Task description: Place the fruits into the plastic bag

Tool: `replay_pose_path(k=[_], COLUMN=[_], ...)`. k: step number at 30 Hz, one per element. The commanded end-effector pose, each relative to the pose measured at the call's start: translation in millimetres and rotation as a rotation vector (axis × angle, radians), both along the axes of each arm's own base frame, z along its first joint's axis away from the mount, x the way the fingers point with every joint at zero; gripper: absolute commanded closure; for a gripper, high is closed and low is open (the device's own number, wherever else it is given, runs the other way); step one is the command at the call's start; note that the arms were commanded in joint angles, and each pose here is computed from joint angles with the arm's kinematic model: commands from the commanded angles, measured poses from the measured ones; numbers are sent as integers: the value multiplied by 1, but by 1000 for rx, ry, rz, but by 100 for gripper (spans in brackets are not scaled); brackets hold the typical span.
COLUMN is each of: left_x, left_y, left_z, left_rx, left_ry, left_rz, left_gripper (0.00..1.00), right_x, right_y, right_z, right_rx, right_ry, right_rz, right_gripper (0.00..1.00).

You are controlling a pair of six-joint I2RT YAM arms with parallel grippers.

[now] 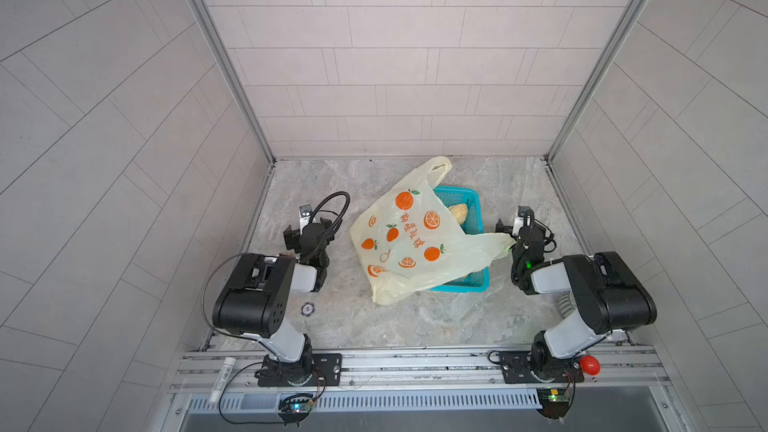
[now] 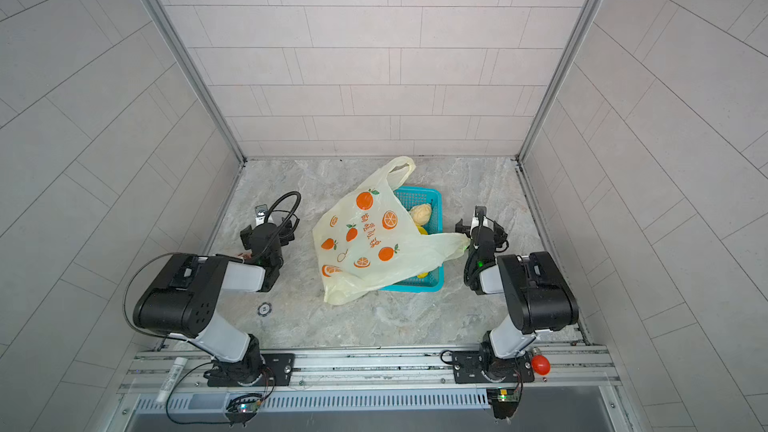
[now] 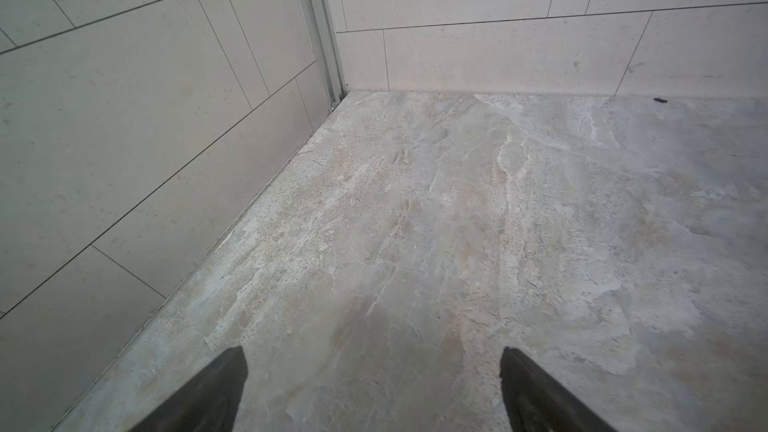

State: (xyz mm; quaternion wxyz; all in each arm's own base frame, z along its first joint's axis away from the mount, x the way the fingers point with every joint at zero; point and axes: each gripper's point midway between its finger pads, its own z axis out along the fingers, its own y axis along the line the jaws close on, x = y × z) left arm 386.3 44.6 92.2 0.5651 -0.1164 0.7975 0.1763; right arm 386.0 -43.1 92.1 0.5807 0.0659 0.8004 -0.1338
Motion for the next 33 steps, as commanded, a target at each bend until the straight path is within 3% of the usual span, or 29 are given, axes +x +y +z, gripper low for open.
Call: replay_pose_path(k=[1, 33], left_x=[0, -2], left_y=[1, -1], left_z=[1, 4], left_rx=[-3, 13], left_ry=[-8, -24], left_rz=[5, 5], left_gripper=[0, 0], right_x=[0, 1], right_y=[0, 3], right_z=[2, 2], right_rx=[8, 10], right_ry=[-5, -5], right_rz=[-1, 12], right_gripper=[1, 1])
